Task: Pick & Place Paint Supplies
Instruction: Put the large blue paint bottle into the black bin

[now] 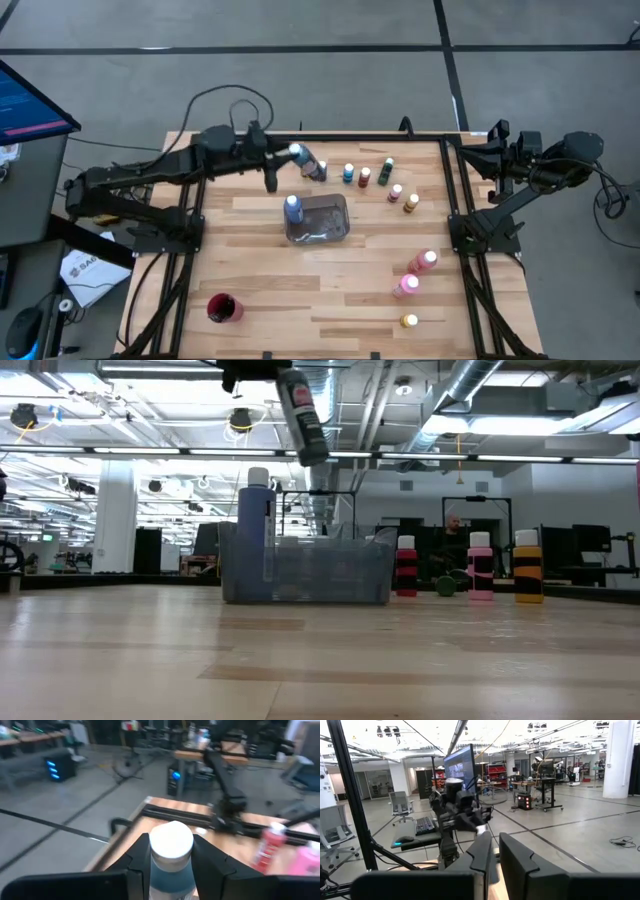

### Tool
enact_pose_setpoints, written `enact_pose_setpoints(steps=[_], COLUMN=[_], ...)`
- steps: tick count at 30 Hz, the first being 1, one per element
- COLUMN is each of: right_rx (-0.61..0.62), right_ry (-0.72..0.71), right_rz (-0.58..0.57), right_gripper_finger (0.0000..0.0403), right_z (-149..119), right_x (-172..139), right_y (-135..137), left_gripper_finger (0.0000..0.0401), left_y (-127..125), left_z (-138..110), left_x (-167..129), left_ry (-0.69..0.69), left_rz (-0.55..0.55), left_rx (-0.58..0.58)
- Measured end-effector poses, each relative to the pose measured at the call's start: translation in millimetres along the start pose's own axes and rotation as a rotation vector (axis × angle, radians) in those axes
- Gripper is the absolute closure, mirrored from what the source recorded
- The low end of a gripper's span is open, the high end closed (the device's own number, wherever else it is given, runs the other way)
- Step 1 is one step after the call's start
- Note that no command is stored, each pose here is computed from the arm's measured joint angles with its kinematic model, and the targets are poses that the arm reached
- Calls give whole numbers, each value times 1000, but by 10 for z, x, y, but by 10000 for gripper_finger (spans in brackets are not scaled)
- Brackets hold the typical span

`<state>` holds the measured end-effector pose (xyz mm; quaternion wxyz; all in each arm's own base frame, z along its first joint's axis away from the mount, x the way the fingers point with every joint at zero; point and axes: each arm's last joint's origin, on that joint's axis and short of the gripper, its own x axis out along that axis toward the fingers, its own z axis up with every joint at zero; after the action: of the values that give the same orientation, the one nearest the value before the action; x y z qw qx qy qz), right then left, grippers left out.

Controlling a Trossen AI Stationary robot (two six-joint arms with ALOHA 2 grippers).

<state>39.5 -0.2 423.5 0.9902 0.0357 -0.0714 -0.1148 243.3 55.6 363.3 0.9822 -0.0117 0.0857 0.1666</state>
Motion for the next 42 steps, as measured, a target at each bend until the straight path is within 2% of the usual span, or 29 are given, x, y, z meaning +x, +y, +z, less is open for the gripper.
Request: enact_pose_setpoints(steps=[6, 12, 19, 22, 31, 42], right_rx=[1, 2, -3, -3, -17, -18], right_ry=[0, 0, 6, 6, 22, 22], right_rz=[0, 0, 0, 0, 1, 1], right_gripper_finger=[369, 369, 369, 369, 369, 369], right_z=[0, 0, -8, -8, -26, -26], right_x=[0, 0, 0, 0, 0, 0], right_y=[0, 0, 0, 0, 1, 1], left_gripper_finger=[314, 314, 314, 314, 314, 315], left_y=[-338, -518, -556, -558, -549, -533], left_z=[-190, -430, -728, -792, -845, -986], left_x=[208, 445, 628, 674, 721, 722], left_ry=[96, 205, 373, 401, 414, 401], left_rz=[-109, -143, -117, -93, -34, 2], left_rx=[-11, 1, 39, 62, 117, 93])
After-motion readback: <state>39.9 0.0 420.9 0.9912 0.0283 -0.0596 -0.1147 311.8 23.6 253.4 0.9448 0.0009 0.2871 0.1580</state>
